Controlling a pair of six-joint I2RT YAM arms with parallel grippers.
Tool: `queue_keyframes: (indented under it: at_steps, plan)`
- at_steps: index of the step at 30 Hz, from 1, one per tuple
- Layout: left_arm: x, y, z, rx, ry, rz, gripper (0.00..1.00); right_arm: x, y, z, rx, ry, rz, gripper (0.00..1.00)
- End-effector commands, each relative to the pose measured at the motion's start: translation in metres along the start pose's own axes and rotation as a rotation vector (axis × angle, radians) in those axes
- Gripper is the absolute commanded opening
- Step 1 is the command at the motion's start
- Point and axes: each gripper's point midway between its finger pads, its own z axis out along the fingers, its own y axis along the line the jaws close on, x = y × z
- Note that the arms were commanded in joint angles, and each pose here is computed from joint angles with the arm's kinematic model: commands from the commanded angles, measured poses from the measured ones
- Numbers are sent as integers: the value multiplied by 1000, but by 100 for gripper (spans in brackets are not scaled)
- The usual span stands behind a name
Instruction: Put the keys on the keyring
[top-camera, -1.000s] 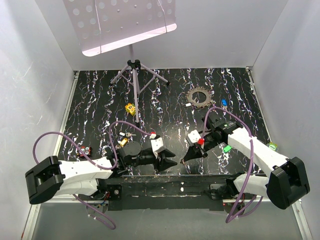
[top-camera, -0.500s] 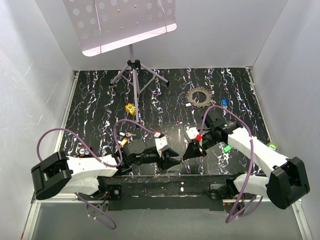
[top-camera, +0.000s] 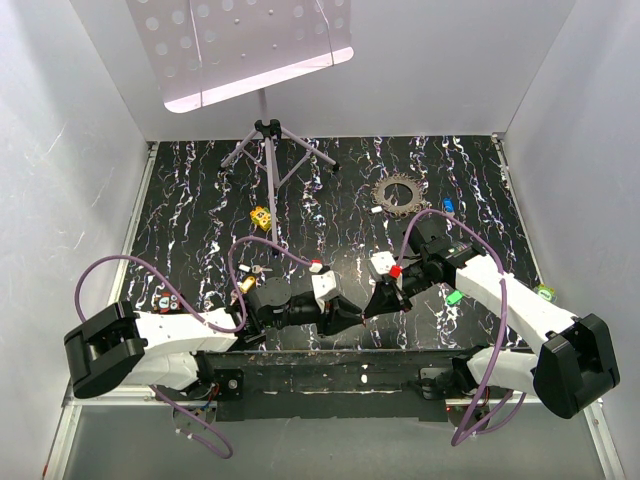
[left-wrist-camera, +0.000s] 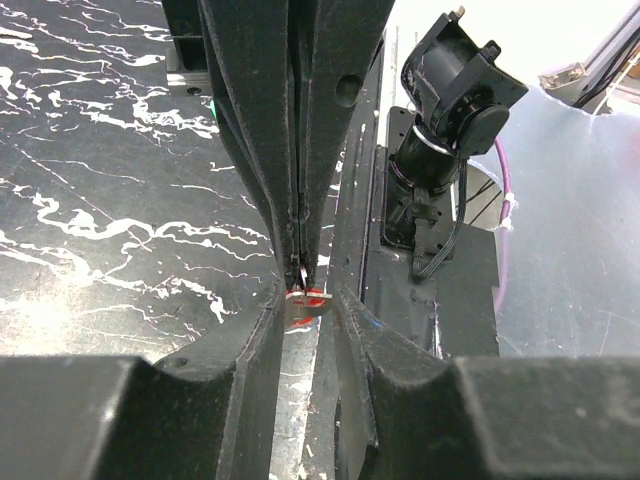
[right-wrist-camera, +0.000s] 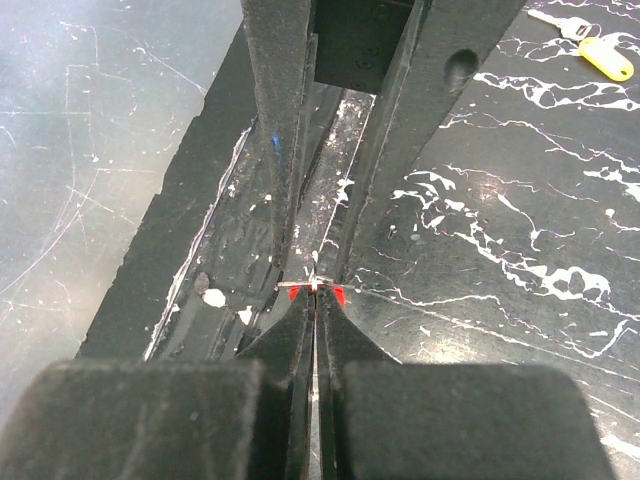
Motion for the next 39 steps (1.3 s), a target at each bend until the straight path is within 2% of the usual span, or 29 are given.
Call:
queue_keyframes:
  at_steps: [1, 7, 11, 18, 21, 24, 39]
  plan:
    - [-17, -6, 6, 28, -39, 15, 23, -13, -8, -2, 14, -23, -21, 1]
    - [-14, -6, 7, 32, -21, 7, 12, -13, -8, -2, 15, -22, -15, 1]
    - [-11, -5, 7, 24, -9, 2, 0, -14, -7, -2, 13, -25, -17, 1]
    - [-3, 1, 5, -18, 34, -26, 0, -14, -6, -2, 8, -27, -17, 1]
    - [-1, 1, 2, -22, 44, -27, 0, -16, -5, -3, 6, -27, -16, 14]
    - [0, 2, -1, -31, 56, -28, 0, -17, -4, -3, 4, -31, -16, 21]
    - [-4, 1, 1, -22, 54, -22, 0, -12, -5, -1, 1, -23, 2, 27]
